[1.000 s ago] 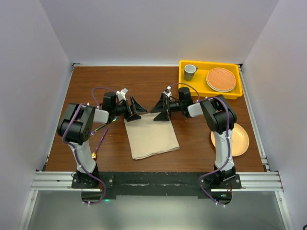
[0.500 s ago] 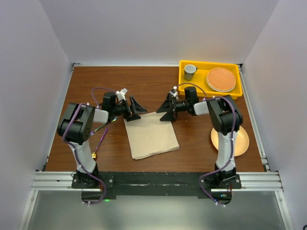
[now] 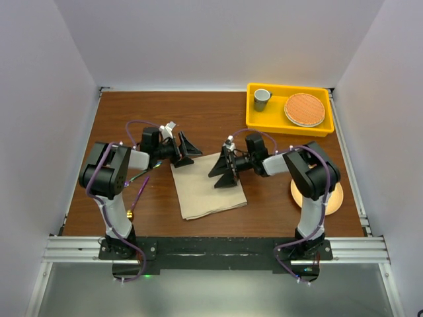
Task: Fold the napkin into a case and place the utensils inside
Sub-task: Smooth out the square-folded napkin at the center of the board.
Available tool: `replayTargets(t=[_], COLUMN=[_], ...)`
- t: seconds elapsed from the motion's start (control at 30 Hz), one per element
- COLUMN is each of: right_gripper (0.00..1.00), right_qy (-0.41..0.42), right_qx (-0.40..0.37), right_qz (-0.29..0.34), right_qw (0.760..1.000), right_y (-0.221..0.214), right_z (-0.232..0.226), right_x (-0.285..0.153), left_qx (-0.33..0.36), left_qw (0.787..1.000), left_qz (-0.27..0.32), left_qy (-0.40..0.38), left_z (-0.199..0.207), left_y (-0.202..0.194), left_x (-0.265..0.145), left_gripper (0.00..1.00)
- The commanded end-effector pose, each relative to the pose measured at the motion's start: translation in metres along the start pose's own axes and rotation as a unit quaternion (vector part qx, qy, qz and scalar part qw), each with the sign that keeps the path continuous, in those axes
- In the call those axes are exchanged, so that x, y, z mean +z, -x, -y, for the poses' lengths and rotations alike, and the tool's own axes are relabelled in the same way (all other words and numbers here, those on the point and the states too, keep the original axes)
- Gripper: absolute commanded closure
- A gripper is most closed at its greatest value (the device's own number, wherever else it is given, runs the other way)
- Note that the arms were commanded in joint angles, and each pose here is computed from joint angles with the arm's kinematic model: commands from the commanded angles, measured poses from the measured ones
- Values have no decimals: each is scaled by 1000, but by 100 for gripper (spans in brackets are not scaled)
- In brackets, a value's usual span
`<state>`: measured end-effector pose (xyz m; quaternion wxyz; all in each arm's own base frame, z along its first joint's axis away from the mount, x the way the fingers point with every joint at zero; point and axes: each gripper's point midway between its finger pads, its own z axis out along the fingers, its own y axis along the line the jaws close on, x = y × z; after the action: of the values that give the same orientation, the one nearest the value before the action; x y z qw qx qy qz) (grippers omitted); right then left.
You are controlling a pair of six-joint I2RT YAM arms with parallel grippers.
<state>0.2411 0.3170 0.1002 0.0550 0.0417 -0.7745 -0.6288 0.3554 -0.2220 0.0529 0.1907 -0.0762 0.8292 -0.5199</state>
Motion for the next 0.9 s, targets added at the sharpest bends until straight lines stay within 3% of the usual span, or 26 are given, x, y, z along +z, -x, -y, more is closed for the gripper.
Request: replayTargets(t=[0.0, 0.2, 0.23, 0.27, 0.4, 0.53, 0.77, 0.87], right_gripper=[2, 2, 2, 2, 2, 2, 2, 2], right_qy=[-18, -60, -71, -72, -76, -69, -55, -52], right_qx=[-17, -14, 17, -11, 4, -7, -56, -44], right_qz=[-8, -50, -64, -70, -89, -87, -47, -39], right_qw=[1000, 997, 995, 995, 993, 994, 996, 997], right_y=[-6, -28, -36, -37, -46, -46, -39, -52], right_z=[26, 76, 86, 93, 100, 78, -1, 1], right_x=[-2, -17, -21, -26, -38, -42, -45, -44], left_qx=[-19, -18, -21, -20, -22, -25, -18, -16], left_qw=[997, 997, 997, 997, 997, 997, 997, 997], left_qz=[11, 11, 11, 11, 12, 10, 14, 15], left_qy=[67, 70, 73, 73, 77, 79, 74, 73], left_z=[-42, -44, -45, -46, -47, -49, -44, -44], left_y=[-7, -6, -5, -5, -6, -8, -5, -4], left_x=[-4, -4, -4, -4, -4, -4, -4, -5], left_gripper=[0, 0, 0, 0, 0, 0, 0, 0])
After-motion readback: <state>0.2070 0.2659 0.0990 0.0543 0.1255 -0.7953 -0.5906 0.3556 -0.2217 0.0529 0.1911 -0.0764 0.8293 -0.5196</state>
